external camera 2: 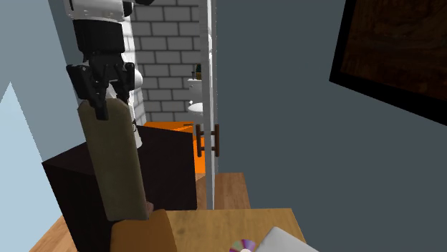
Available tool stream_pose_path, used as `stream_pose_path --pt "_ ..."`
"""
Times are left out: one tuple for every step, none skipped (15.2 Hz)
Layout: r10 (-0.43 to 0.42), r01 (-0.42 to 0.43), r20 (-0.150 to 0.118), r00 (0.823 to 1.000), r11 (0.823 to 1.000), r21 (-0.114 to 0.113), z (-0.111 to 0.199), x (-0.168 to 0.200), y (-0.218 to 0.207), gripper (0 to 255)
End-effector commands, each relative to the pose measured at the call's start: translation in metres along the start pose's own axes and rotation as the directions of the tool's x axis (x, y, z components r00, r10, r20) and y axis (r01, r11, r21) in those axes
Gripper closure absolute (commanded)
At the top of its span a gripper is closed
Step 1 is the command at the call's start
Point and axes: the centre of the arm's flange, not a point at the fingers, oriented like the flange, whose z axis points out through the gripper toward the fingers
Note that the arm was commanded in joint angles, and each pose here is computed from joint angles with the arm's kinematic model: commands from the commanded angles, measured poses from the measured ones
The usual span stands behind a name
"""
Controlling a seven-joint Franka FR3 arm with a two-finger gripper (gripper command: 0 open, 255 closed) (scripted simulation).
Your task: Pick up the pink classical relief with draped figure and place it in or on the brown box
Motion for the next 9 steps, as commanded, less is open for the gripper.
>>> stream_pose_path --pt "0.0 0.0 -0.001 1.0 1.0 -0.001 0.009 0.0 0.0 255" --pt "0.0 0.0 -0.001 1.0 1.0 -0.001 0.014 0.0 0.0 255" --pt "0.0 0.0 -0.001 1.0 1.0 -0.001 0.02 0.0 -0.001 255" --pt "0.0 0.0 -0.001 1.0 1.0 -0.001 0.025 0.001 -0.001 255" --pt "0.0 0.0 -0.001 1.0 1.0 -0.001 0.03 0.001 -0.001 255" --pt "0.0 0.0 -0.001 1.0 1.0 -0.001 0.036 0.001 -0.001 255" --pt "0.0 0.0 -0.001 1.0 1.0 -0.001 0.041 0.001 -0.002 255" --pt "0.0 0.0 -0.001 1.0 1.0 -0.001 0.046 0.001 -0.002 255" --pt "0.0 0.0 -0.001 1.0 1.0 -0.001 0.051 0.001 -0.002 255"
